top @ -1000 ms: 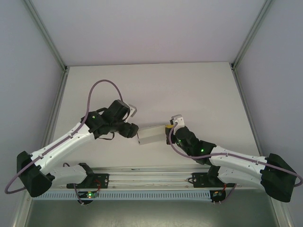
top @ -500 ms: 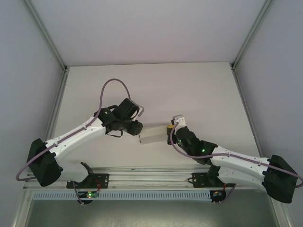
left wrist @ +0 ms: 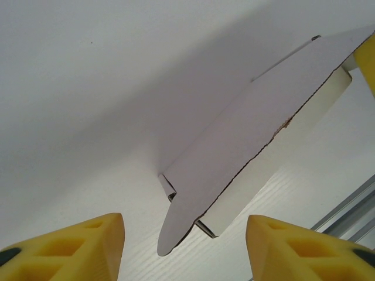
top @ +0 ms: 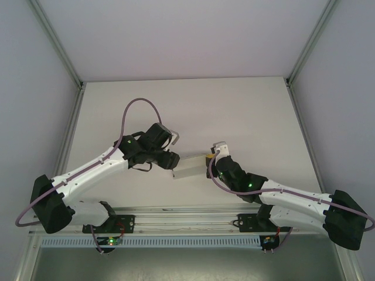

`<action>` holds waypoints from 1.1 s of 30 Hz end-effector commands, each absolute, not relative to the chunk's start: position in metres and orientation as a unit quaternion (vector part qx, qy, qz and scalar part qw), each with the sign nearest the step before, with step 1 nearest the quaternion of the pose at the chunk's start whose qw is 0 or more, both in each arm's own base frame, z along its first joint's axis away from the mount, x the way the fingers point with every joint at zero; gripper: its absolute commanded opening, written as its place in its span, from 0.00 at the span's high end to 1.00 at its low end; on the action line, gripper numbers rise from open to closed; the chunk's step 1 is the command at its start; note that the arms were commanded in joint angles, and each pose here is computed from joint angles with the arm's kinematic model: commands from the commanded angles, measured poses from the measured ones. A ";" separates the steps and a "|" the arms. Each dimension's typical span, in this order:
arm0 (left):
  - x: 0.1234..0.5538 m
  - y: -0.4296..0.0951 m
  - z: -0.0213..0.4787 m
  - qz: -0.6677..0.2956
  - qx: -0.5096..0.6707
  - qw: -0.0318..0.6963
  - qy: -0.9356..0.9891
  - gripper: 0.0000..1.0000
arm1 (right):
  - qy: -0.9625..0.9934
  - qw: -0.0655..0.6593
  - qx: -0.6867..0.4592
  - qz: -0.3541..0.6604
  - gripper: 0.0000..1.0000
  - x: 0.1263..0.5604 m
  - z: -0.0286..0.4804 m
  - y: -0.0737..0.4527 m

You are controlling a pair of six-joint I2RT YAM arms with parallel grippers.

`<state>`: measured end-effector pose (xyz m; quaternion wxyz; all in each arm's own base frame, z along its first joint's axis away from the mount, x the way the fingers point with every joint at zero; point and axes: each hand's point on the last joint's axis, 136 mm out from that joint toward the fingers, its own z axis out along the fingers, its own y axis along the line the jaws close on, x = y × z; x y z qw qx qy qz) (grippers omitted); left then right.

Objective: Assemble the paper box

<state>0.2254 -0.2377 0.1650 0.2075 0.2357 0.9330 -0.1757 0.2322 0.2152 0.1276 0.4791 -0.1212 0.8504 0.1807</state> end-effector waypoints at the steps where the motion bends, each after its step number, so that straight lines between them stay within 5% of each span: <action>1: 0.220 -0.242 0.161 -0.183 0.240 0.197 0.933 0.50 | 0.879 0.426 -0.145 0.156 1.00 0.217 0.098 0.209; 14: 0.210 -0.234 0.140 -0.174 0.226 0.170 0.943 0.58 | 0.880 0.424 -0.148 0.153 1.00 0.217 0.099 0.209; 23: 0.223 -0.247 0.143 -0.192 0.171 0.167 0.952 0.99 | 0.882 0.417 -0.153 0.158 1.00 0.216 0.097 0.212; 33: 0.237 -0.237 0.147 -0.198 0.008 0.189 0.962 1.00 | 0.880 0.417 -0.158 0.161 1.00 0.212 0.091 0.213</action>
